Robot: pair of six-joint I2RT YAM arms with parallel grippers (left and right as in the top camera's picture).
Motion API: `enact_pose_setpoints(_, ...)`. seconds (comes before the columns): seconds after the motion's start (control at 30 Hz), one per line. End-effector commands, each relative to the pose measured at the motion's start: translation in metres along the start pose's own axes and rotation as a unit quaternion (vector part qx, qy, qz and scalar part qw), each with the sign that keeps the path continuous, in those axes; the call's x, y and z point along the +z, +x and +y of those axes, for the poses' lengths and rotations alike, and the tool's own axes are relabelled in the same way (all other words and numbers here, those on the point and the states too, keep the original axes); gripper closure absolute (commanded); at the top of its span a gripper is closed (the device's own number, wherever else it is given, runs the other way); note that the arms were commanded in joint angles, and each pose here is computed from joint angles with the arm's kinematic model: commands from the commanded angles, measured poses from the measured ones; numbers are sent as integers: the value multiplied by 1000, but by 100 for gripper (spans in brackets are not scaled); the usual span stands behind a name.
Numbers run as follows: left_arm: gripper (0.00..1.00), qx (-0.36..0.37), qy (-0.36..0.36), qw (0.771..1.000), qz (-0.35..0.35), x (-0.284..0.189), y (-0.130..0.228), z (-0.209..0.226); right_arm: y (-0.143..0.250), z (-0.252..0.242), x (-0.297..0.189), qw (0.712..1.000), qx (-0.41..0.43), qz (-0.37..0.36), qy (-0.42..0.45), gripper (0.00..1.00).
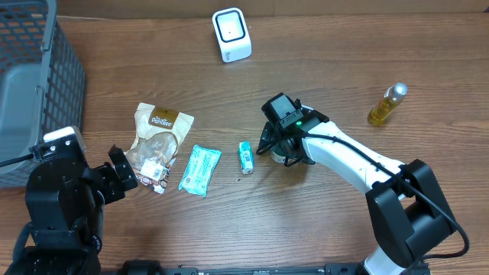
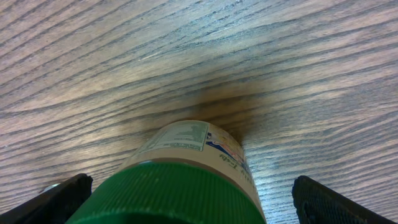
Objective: Scan the item barcode
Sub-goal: 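Hold the green-capped jar with the right gripper, adjusting grip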
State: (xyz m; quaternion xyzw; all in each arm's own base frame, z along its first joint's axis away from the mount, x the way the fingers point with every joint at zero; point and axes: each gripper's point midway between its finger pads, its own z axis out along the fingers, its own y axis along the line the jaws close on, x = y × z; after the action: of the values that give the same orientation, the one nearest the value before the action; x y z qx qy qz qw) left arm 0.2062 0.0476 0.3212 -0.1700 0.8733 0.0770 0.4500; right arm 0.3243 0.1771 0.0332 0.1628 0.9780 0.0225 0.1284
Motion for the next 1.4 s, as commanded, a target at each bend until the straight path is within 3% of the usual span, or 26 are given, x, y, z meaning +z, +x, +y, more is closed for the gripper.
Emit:
enact_pose_setpoints(0.0, 1, -4, -6, 1000, -6, -2, -2, 3, -2, -2, 0, 1000, 2, -3, 3, 0)
enact_pose_setpoints(1.03, 0, -4, -6, 1000, -6, -2, -2, 3, -4, -9, 3, 1000, -5, -16, 17, 0)
enact_pose_setpoints(1.23, 0, -4, -6, 1000, -6, -2, -2, 3, -4, -8, 3, 1000, -4, -17, 15, 18)
enact_pose_setpoints(1.37, 0, -4, -6, 1000, -6, -2, -2, 3, -4, -8, 3, 1000, -4, -17, 15, 19)
